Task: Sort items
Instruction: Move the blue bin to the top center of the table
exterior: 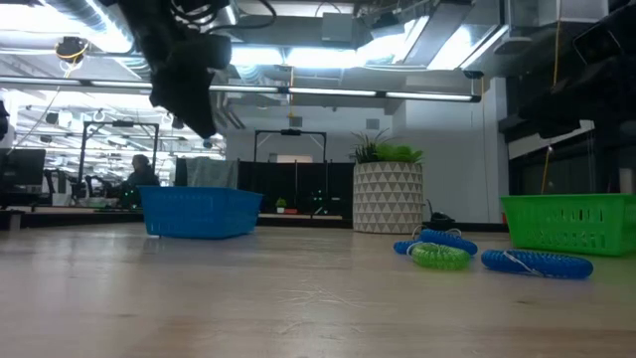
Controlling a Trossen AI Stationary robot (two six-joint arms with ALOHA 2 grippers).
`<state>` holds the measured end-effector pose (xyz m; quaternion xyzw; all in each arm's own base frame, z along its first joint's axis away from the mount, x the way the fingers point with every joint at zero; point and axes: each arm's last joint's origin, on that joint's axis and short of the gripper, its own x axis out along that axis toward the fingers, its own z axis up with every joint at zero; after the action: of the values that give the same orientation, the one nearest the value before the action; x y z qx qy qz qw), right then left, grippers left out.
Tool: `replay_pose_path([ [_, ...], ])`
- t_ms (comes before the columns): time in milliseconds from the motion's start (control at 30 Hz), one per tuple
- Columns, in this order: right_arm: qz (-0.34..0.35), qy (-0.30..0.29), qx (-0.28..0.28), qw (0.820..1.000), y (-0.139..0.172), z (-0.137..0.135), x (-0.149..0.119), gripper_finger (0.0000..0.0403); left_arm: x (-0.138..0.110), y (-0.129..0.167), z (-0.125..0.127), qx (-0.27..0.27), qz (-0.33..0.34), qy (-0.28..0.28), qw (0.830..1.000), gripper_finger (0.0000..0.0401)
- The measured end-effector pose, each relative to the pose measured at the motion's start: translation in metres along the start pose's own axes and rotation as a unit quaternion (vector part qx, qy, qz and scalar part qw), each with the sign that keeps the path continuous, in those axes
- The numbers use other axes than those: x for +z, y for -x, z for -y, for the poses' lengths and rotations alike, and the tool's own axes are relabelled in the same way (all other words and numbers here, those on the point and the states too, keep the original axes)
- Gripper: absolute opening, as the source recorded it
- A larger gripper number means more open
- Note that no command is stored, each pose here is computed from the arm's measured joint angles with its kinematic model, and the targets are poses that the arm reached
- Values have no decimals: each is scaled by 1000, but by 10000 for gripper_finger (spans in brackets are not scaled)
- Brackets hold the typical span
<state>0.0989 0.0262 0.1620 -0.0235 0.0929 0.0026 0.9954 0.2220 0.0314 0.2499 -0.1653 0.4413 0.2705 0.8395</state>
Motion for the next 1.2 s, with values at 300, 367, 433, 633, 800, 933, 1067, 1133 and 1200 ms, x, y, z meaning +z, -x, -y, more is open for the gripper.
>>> replay_pose_path([
  [300,0,0,0,1000,0,0,0,90,-13,1,-4,-13,-81,-19,996,132],
  [367,0,0,0,1000,0,0,0,90,-20,3,-8,6,-117,-27,993,129],
  [433,0,0,0,1000,0,0,0,90,-25,3,-9,21,-149,-27,988,125],
  [633,0,0,0,1000,0,0,0,90,-37,-8,-2,45,-218,-81,971,108],
  [800,0,0,0,1000,0,0,0,90,-42,-36,8,67,-272,-124,952,99],
  [933,0,0,0,1000,0,0,0,90,-48,-64,13,96,-314,-162,931,94],
  [1067,0,0,0,1000,0,0,0,90,-50,-86,21,66,-318,-192,926,84],
  [1133,0,0,0,1000,0,0,0,90,-47,-93,26,34,-295,-199,934,77],
  [1200,0,0,0,1000,0,0,0,90,-42,-97,31,9,-263,-204,943,70],
])
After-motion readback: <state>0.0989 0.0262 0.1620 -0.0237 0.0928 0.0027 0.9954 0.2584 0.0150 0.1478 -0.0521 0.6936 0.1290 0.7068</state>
